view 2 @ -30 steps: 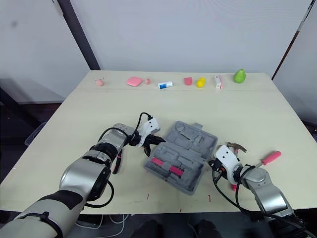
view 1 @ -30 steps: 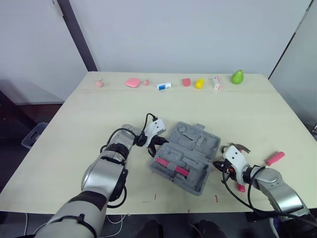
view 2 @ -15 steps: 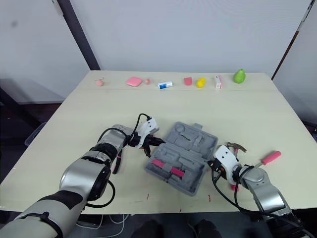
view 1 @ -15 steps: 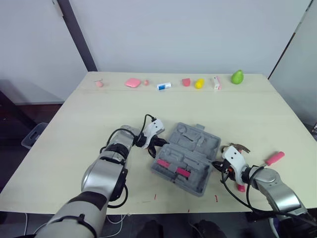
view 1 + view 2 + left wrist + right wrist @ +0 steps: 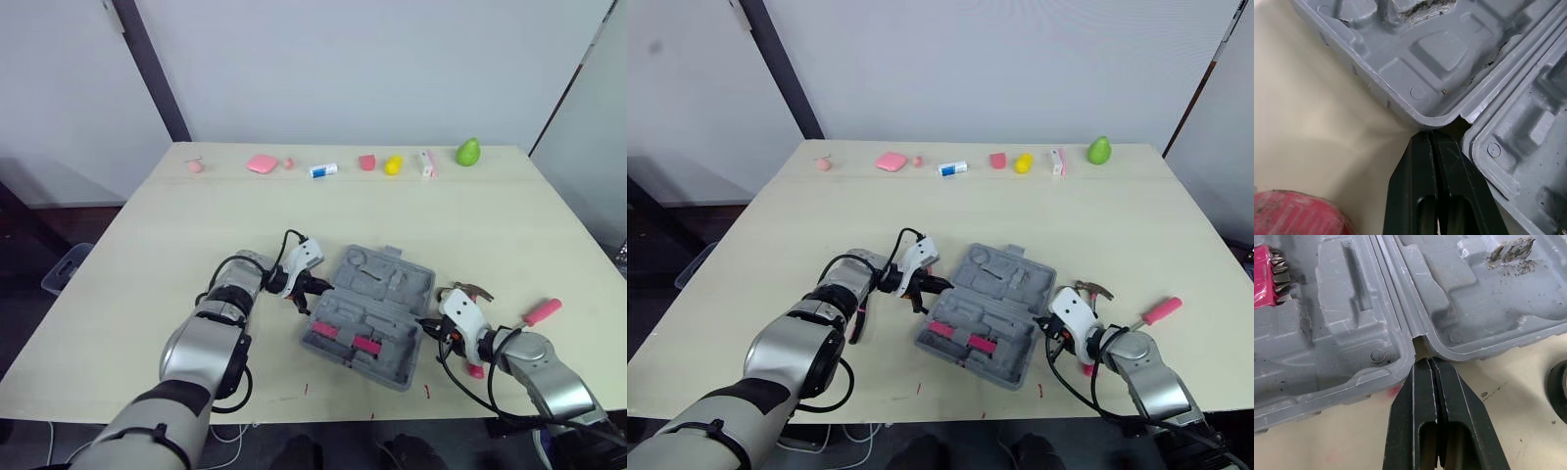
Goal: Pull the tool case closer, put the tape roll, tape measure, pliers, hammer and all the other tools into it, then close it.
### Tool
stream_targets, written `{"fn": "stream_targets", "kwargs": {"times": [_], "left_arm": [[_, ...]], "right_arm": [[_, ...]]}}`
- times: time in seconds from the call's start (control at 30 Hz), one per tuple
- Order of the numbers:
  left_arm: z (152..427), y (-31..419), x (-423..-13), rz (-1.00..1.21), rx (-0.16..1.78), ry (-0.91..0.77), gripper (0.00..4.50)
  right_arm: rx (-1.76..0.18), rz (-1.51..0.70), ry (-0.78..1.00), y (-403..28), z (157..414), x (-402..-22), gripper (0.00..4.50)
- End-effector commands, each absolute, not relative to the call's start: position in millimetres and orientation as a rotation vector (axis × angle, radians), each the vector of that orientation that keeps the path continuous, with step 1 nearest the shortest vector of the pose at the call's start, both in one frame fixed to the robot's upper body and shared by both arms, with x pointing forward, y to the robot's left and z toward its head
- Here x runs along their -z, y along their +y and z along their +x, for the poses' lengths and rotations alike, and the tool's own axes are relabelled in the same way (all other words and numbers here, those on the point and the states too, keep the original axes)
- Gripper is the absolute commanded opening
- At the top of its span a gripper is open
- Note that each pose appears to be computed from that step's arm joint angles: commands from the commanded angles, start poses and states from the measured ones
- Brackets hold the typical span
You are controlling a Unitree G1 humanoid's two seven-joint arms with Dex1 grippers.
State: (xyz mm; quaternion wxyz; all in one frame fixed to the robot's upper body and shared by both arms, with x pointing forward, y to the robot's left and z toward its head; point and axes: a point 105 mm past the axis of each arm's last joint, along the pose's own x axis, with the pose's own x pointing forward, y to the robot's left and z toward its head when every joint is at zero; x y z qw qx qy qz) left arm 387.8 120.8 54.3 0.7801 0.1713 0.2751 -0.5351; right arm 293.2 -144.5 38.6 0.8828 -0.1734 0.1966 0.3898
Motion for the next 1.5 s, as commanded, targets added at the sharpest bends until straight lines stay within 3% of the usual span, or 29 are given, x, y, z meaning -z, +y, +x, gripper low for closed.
{"fn": "stream_targets", "kwargs": {"times": [0.03, 1.0, 1.5], "left_arm": [[376.9, 118.0, -44.5, 0.345, 1.216, 0.639, 0.09], [331.9, 125.9, -37.7, 0.2, 1.4, 0.621, 0.09], [293.9, 135.4, -41.7, 0.182, 1.303, 0.593, 0.09]], "right_arm": [[-0.845, -0.376, 0.356, -141.6, 294.2, -50.3, 0.0], [-0.988, -0.383, 0.342, -144.2, 278.1, -48.9, 0.0], [-1.037, -0.381, 0.344, -143.7, 267.0, -47.3, 0.0]]}}
